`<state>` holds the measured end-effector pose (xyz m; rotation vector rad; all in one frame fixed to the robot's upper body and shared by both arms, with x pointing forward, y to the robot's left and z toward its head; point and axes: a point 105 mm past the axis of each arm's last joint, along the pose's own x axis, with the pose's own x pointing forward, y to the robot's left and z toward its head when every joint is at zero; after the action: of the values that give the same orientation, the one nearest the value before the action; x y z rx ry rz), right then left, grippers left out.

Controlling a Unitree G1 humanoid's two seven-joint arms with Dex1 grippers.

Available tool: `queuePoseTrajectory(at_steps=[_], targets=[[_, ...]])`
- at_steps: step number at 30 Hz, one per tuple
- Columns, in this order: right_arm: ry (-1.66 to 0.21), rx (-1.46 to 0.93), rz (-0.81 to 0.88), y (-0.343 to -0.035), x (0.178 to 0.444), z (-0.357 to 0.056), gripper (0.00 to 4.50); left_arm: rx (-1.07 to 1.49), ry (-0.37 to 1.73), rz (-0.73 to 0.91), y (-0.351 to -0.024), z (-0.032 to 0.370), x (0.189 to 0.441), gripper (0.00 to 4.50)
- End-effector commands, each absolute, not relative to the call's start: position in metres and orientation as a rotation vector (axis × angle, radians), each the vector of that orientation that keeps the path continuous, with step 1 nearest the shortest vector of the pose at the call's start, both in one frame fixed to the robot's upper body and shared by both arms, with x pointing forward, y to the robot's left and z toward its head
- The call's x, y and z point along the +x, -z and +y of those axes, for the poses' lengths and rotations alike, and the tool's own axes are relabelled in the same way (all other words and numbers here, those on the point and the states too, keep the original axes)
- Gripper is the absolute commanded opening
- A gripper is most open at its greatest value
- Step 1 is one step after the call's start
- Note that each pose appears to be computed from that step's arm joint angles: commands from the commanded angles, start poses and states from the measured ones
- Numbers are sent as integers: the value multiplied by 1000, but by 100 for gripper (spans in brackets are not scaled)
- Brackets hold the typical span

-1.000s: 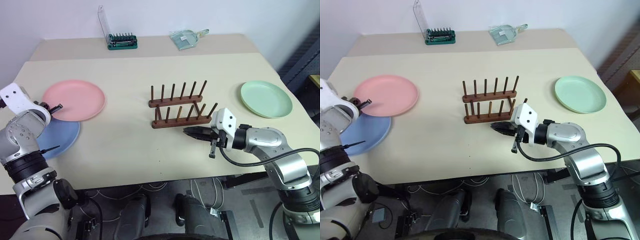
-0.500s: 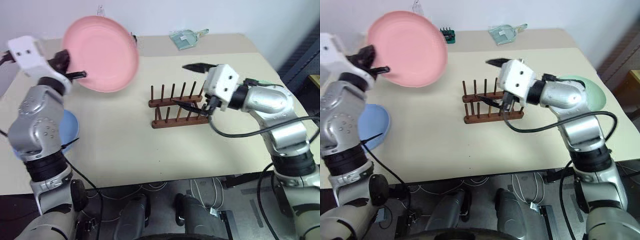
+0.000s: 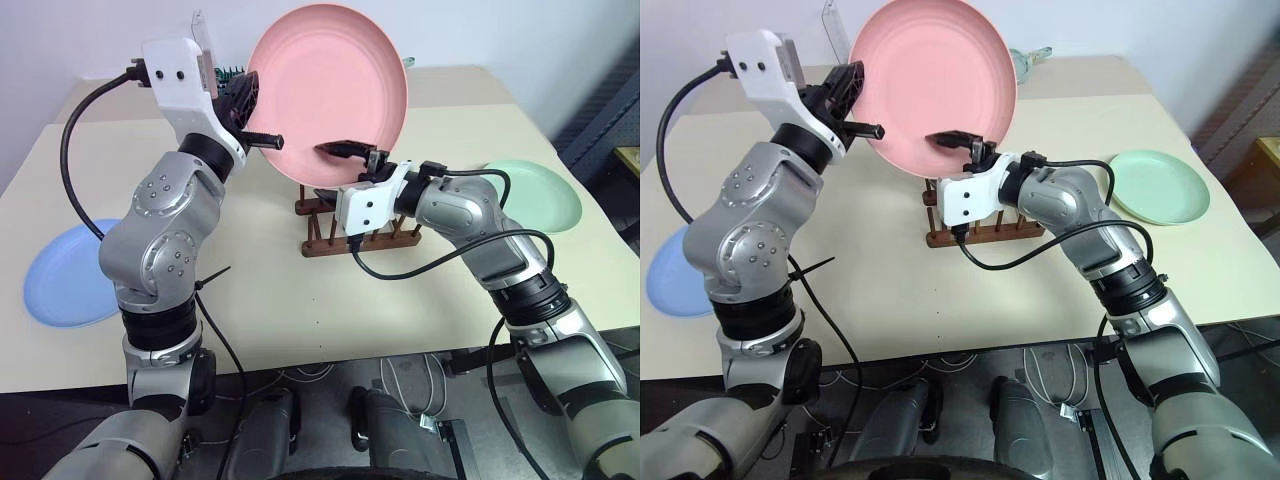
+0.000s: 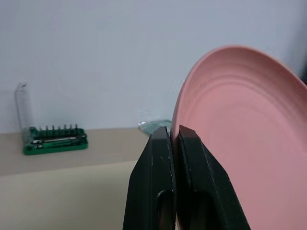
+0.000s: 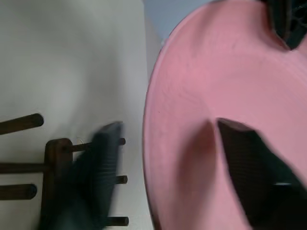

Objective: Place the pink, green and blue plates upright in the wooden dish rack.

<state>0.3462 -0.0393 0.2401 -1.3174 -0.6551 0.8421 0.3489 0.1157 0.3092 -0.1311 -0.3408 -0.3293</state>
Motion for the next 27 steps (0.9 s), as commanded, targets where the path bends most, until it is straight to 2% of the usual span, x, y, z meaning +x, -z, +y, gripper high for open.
queuePoseTrajectory(at_steps=[1, 3, 5, 8, 14, 16, 21, 24, 27], targets=[[-805, -1320, -721, -254, 344, -37, 99, -133, 346, -386, -319, 114, 341, 0], [-801, -1314, -727, -254, 343, -37, 1, -156, 335, -381, -319, 117, 342, 0], [-800, -1309, -730, -254, 342, -37, 1, -218, 327, -380, -321, 122, 344, 0], [-798, -1303, -729, -253, 342, -37, 0, -333, 328, -405, -326, 130, 344, 95], [-744, -1282, -735, -261, 344, -49, 0, -676, 172, -551, -350, 185, 342, 396], [-707, -1235, -730, -268, 347, -59, 0, -673, 129, -578, -352, 199, 340, 396], [-622, -985, -677, -295, 351, -99, 0, -436, 121, -549, -339, 214, 340, 396], [-667, -613, -632, -312, 343, -121, 0, -192, 270, -458, -311, 202, 336, 396], [-817, -216, -595, -322, 323, -128, 0, -2, 467, -317, -269, 183, 326, 396]])
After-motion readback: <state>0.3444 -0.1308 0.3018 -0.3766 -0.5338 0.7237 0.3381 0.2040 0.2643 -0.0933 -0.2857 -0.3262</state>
